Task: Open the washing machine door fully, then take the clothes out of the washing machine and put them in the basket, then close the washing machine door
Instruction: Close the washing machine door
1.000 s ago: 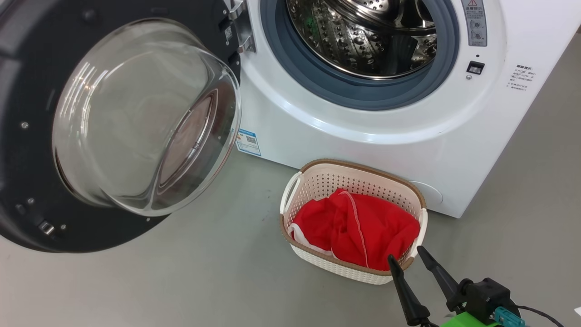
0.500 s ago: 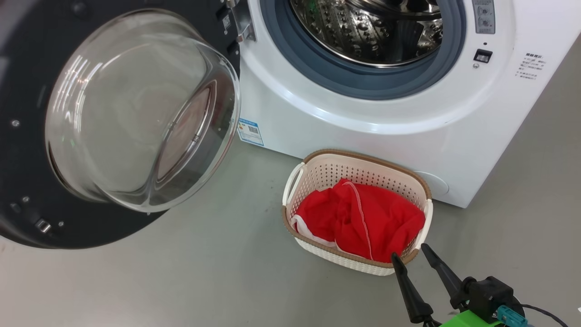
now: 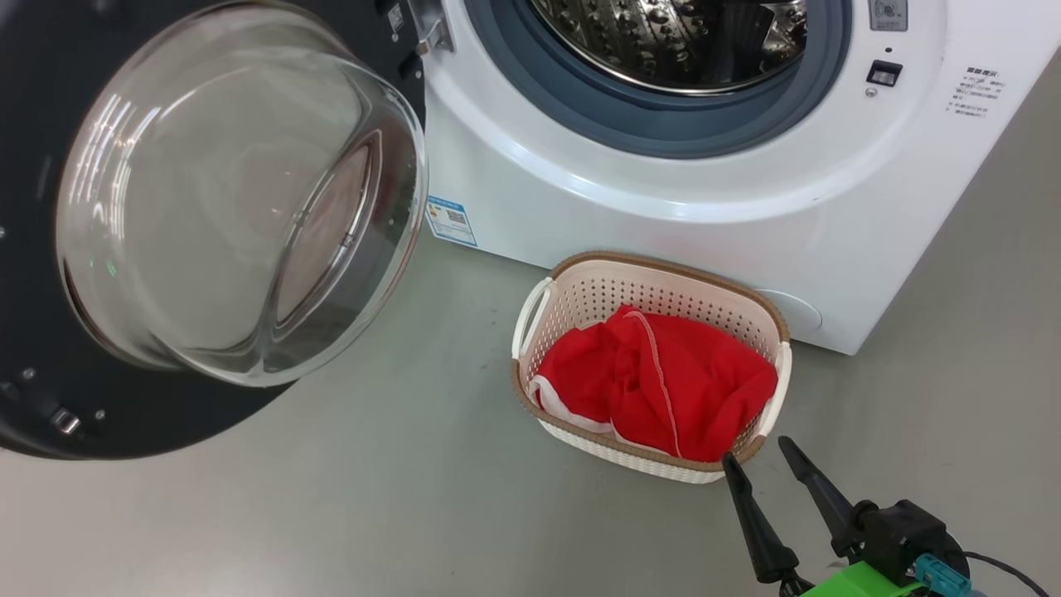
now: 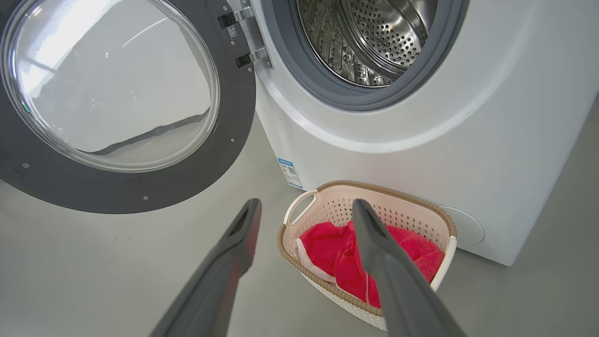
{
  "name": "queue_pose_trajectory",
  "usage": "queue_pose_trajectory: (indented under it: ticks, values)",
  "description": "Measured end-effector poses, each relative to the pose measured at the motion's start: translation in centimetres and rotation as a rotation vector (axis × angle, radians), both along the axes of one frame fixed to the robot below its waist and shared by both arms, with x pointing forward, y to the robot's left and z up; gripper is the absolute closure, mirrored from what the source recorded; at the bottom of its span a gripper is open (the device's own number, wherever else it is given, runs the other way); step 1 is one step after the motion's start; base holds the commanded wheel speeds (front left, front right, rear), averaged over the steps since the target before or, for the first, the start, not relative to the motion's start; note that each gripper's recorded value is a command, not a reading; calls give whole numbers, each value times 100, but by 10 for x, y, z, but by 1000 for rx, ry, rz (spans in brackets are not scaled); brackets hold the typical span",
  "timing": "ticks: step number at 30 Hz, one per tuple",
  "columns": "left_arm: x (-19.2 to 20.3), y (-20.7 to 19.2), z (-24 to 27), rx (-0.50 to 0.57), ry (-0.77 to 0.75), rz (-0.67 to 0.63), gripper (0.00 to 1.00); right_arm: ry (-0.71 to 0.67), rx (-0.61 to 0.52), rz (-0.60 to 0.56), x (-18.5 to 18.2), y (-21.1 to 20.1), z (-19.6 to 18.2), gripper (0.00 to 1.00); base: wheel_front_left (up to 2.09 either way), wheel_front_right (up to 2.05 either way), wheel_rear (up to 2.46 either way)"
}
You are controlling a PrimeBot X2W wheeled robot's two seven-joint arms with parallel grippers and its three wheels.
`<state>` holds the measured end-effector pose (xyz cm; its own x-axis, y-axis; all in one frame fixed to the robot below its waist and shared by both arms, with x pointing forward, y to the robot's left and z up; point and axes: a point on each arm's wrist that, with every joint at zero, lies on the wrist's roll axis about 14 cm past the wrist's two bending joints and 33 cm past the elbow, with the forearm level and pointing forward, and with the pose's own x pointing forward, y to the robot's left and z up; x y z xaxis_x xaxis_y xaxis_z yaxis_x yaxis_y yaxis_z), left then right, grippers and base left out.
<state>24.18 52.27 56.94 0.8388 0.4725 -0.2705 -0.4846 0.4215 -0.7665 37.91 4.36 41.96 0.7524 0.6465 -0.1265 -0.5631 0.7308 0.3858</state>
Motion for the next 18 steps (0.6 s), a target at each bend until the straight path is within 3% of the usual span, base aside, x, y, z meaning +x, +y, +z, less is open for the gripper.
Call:
queue_pose_trajectory:
  ticks: [18]
  values:
    - [14,-43,19,-2,-50,-231,100,-53,-1,-40,7,-11,17,0,0,0,0]
